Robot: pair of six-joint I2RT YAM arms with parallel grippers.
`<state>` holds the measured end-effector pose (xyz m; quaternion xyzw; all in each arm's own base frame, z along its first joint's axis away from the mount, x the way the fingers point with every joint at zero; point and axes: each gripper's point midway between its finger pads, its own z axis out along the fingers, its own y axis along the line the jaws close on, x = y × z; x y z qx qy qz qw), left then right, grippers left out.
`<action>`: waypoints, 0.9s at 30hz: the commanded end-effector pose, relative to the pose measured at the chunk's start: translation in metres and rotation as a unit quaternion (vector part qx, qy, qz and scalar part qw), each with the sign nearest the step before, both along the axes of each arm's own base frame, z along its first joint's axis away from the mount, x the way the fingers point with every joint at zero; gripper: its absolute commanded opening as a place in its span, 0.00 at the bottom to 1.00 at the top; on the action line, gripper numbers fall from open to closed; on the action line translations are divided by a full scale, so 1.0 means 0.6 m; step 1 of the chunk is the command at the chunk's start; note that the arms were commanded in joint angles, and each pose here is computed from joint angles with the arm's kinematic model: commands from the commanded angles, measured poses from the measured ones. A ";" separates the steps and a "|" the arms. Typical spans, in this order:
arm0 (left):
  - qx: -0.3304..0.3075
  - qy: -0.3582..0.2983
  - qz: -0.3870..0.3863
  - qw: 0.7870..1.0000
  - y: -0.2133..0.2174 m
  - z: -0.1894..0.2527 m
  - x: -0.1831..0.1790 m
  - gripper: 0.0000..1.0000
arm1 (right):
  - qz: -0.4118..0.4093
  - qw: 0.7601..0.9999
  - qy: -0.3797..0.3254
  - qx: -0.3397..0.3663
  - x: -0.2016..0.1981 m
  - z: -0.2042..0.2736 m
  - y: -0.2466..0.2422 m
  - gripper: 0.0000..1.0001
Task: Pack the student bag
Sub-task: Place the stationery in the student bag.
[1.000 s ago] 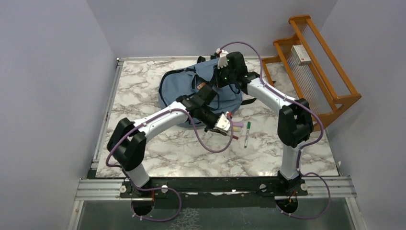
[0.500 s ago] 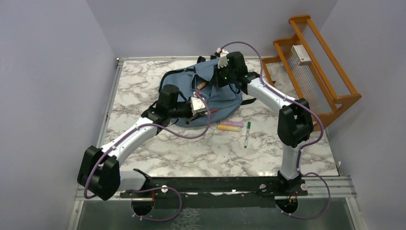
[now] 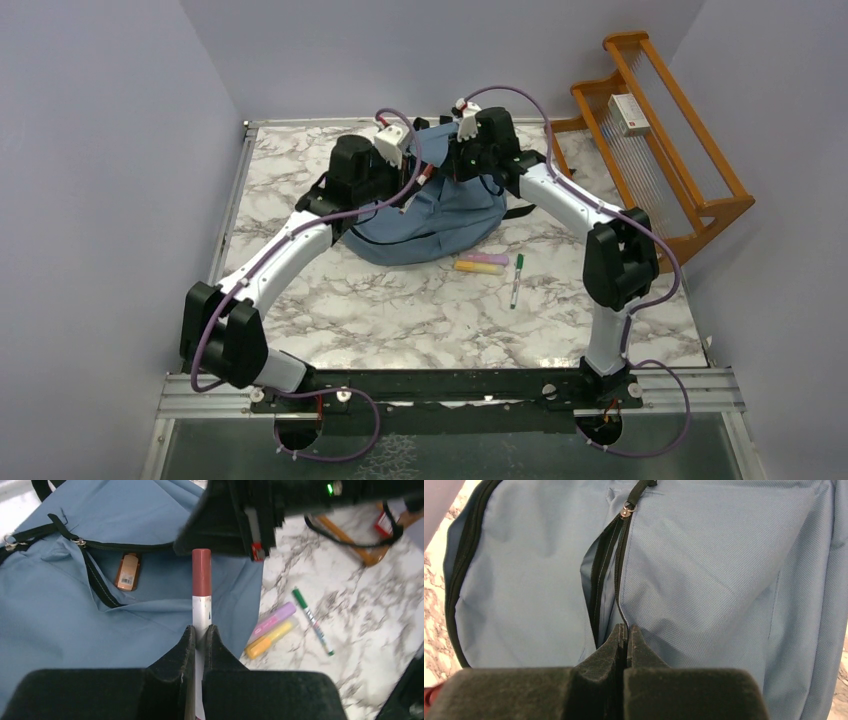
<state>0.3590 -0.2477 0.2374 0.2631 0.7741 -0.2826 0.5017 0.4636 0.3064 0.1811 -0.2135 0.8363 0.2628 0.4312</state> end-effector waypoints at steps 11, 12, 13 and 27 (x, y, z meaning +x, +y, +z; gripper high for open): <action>-0.147 0.234 0.229 0.933 0.022 -0.022 0.021 0.00 | -0.032 0.999 -0.022 0.034 -0.008 0.057 -0.018 0.01; -0.155 0.250 0.237 0.926 0.019 -0.029 0.020 0.00 | -0.032 0.999 -0.022 0.035 -0.009 0.057 -0.017 0.00; -0.162 0.266 0.245 0.918 0.017 -0.038 0.020 0.00 | -0.031 0.999 -0.023 0.035 -0.009 0.058 -0.017 0.00; -0.213 0.342 0.290 0.868 -0.020 -0.068 0.073 0.00 | -0.023 0.996 -0.036 0.074 -0.024 0.080 -0.010 0.00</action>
